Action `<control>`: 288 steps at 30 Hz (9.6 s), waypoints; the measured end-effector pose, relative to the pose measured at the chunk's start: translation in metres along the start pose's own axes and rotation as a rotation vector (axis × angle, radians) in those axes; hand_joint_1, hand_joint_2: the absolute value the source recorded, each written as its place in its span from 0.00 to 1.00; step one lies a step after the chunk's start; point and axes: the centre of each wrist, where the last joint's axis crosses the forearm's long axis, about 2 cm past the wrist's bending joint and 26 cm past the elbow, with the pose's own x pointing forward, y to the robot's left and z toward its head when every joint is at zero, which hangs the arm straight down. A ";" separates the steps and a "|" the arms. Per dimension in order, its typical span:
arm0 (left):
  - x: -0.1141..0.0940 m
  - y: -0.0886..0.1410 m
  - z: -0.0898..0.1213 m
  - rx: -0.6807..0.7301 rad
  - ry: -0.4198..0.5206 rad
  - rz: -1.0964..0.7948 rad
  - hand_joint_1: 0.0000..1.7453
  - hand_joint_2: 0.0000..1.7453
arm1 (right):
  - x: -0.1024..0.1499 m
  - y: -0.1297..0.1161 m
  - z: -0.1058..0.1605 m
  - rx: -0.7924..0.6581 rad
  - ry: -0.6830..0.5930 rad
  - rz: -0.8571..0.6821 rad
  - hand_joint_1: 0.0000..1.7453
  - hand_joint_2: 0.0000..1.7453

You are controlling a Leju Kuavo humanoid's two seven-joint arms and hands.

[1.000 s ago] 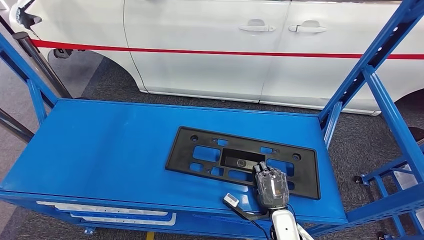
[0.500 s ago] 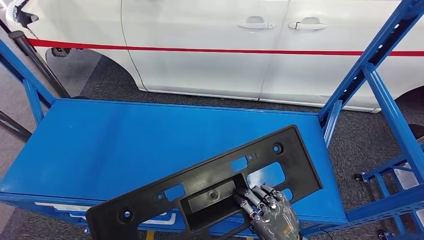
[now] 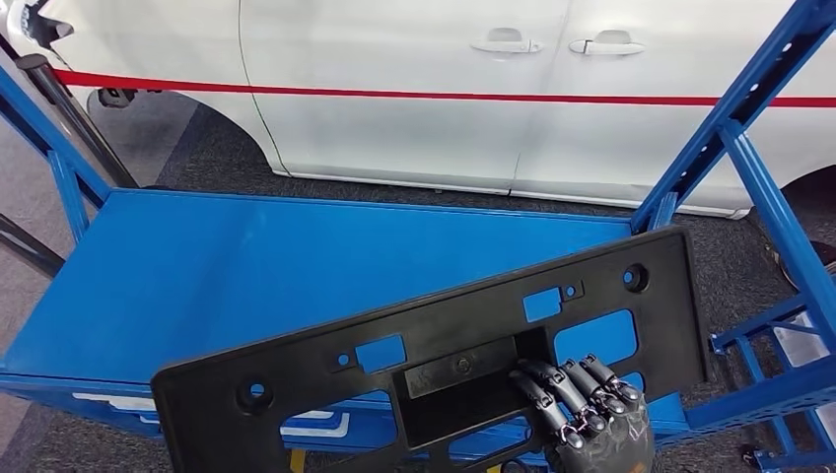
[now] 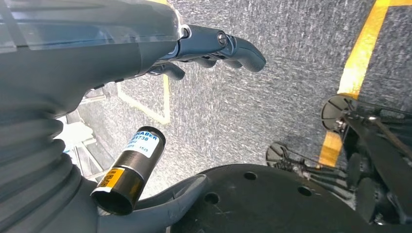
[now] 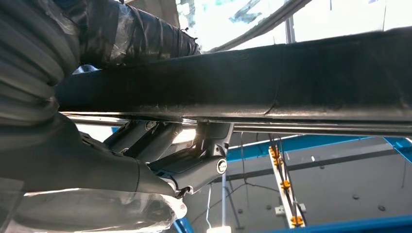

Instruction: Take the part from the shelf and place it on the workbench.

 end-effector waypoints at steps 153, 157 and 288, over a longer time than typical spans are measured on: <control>0.043 0.046 0.000 0.009 0.041 -0.260 0.00 1.00 | 0.039 0.022 0.041 0.305 -0.008 -0.010 1.00 1.00; 0.043 0.045 0.000 0.006 0.040 -0.260 0.00 1.00 | 0.035 0.017 0.043 0.305 0.003 0.009 1.00 1.00; 0.053 0.068 0.003 0.036 0.030 -0.376 0.00 1.00 | 0.125 0.147 -0.048 0.348 -0.251 -0.343 1.00 1.00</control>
